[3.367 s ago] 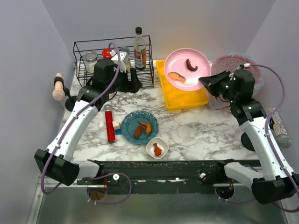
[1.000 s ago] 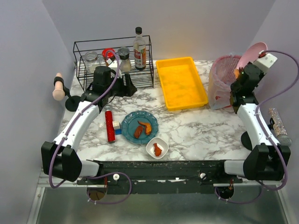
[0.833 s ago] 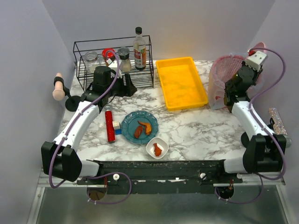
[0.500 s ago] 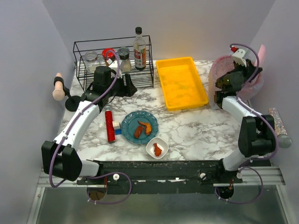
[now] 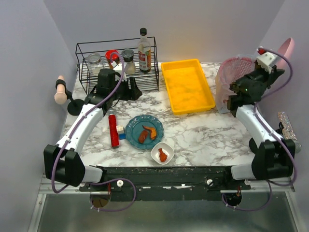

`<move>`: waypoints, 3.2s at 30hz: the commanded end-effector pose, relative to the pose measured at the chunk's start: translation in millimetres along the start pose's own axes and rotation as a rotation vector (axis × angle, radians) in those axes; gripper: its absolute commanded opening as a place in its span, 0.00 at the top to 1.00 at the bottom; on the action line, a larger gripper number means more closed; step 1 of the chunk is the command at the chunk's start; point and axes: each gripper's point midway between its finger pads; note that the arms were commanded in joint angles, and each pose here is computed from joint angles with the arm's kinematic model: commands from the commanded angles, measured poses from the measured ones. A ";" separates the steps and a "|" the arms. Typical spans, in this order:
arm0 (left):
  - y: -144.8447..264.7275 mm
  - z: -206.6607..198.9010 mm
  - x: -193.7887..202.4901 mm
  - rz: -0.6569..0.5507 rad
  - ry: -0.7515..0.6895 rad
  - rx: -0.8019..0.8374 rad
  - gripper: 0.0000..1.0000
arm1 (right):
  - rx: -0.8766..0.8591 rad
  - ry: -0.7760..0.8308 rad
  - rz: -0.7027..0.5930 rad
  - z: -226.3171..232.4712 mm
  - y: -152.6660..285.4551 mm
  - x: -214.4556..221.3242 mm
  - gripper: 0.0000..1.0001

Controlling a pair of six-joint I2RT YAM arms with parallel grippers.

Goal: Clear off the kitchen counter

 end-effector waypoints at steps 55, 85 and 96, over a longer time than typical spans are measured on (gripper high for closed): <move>-4.4 3.5 7.9 0.024 0.023 0.009 0.26 | -0.357 -1.058 0.987 265.8 244.0 109.2 0.99; -0.7 5.7 3.8 0.001 0.016 -0.012 0.26 | -0.121 -0.897 1.093 319.5 273.1 203.3 0.97; -1.9 6.7 5.6 0.008 0.019 -0.015 0.26 | -0.116 -0.852 1.135 330.1 274.5 228.7 0.75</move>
Point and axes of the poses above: each gripper's point midway between its finger pads, its own y axis back along the fingers, its own z axis along the line the jaws close on, x = y × z, and after that the axes turned 6 degrees about -y, right-handed
